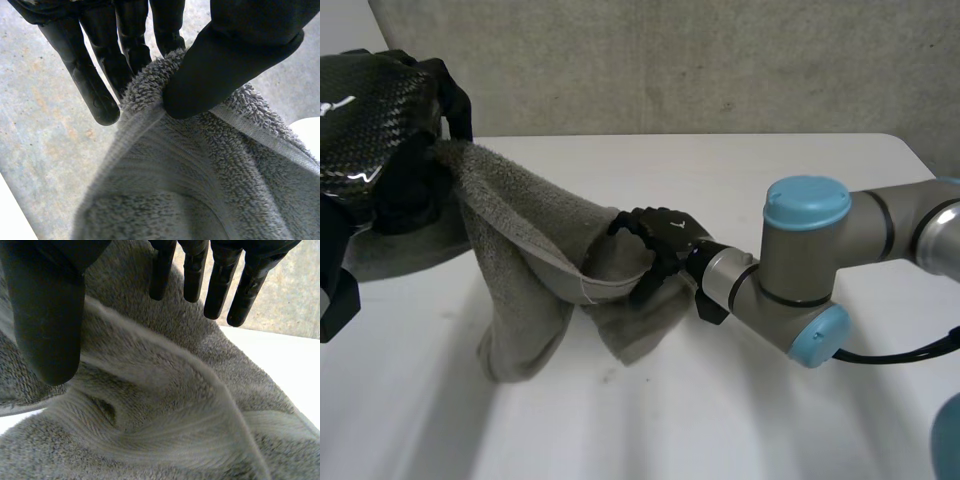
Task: Fold the towel.
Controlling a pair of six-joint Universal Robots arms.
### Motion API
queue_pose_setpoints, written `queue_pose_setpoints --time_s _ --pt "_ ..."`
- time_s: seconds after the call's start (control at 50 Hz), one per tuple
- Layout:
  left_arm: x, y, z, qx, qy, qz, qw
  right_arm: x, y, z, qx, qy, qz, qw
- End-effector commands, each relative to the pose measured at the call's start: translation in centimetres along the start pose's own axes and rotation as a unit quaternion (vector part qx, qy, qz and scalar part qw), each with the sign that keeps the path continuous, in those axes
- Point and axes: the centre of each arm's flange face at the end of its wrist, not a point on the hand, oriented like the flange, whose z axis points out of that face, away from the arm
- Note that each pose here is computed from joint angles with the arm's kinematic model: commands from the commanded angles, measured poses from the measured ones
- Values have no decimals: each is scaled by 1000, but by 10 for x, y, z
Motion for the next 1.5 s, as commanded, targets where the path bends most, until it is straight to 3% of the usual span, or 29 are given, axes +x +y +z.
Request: queue_pose_setpoints --time_s 0.02,0.22,0.28,0.32,0.34,0.42,0.44,0.48,0.54,0.66,0.78,0.86,0.88,0.92,1.04,1.1,1.14,1.2,1.24,1.26,1.28,1.3,1.32,1.34,1.36,1.4,1.42,1.44,1.5 --pt "-3 -3 0 5 -6 -1 1000 1 14 7 -4 1 7 1000" --pt "-15 4 12 -3 -35 5 999 9 -9 2 28 47 4 999" --pt "-27 5 22 1 -60 9 998 9 -47 -13 67 52 -8 996" --pt "-34 6 29 3 -75 11 997 27 -98 -38 123 83 -31 988" --pt "-34 6 29 3 -75 11 997 27 -98 -38 123 83 -31 988" --pt "-44 7 48 9 -87 14 996 23 -173 -84 210 109 -107 966" --pt "-45 6 54 11 -80 15 997 23 -174 -85 210 110 -107 965" --pt "-44 5 58 13 -69 15 997 6 -208 -116 246 128 -178 944" --pt "-41 5 64 13 -51 15 999 -11 -225 -143 246 148 -236 928" --pt "-36 20 70 -22 -35 16 999 -22 -218 -163 179 168 -288 926" --pt "-27 64 79 -122 -13 13 992 -19 -176 -169 12 185 -337 923" --pt "-20 104 83 -222 8 10 975 -4 -140 -160 -94 183 -355 912" --pt "-20 104 83 -222 8 10 975 -4 -140 -160 -95 183 -355 912" --pt "-15 129 86 -283 23 9 959 0 -131 -156 -114 182 -360 908" --pt "-8 154 101 -321 39 19 946 25 -93 -126 -177 164 -348 906" --pt "-8 161 124 -303 39 29 952 42 -83 -102 -167 168 -350 906" --pt "-9 159 155 -253 32 35 966 51 -81 -89 -148 175 -354 907" --pt "-10 153 173 -217 25 37 975 66 -93 -63 -74 204 -369 904" --pt "-15 133 207 -128 6 37 991 79 -121 -45 30 252 -382 889" --pt "-15 133 208 -127 6 37 991 79 -121 -45 30 252 -382 889" --pt "-19 118 224 -76 -6 35 996 84 -140 -40 89 279 -389 873" --pt "-22 99 237 -20 -19 34 999 84 -140 -40 90 279 -389 873" --pt "-22 99 237 -19 -19 34 999 86 -160 -40 146 302 -398 854" --pt "-26 80 247 36 -31 31 998 85 -179 -41 202 315 -405 834" --pt "-26 79 247 37 -31 31 998 85 -180 -41 203 315 -405 834" --pt "-32 48 256 125 -48 15 991 73 -223 -56 311 332 -418 786" --pt "-32 47 256 125 -48 15 991 73 -224 -56 312 332 -418 786" --pt "-35 34 256 158 -53 3 986 66 -238 -66 352 333 -420 768" --pt "-40 13 249 192 -65 -25 979 56 -247 -78 380 319 -417 762"
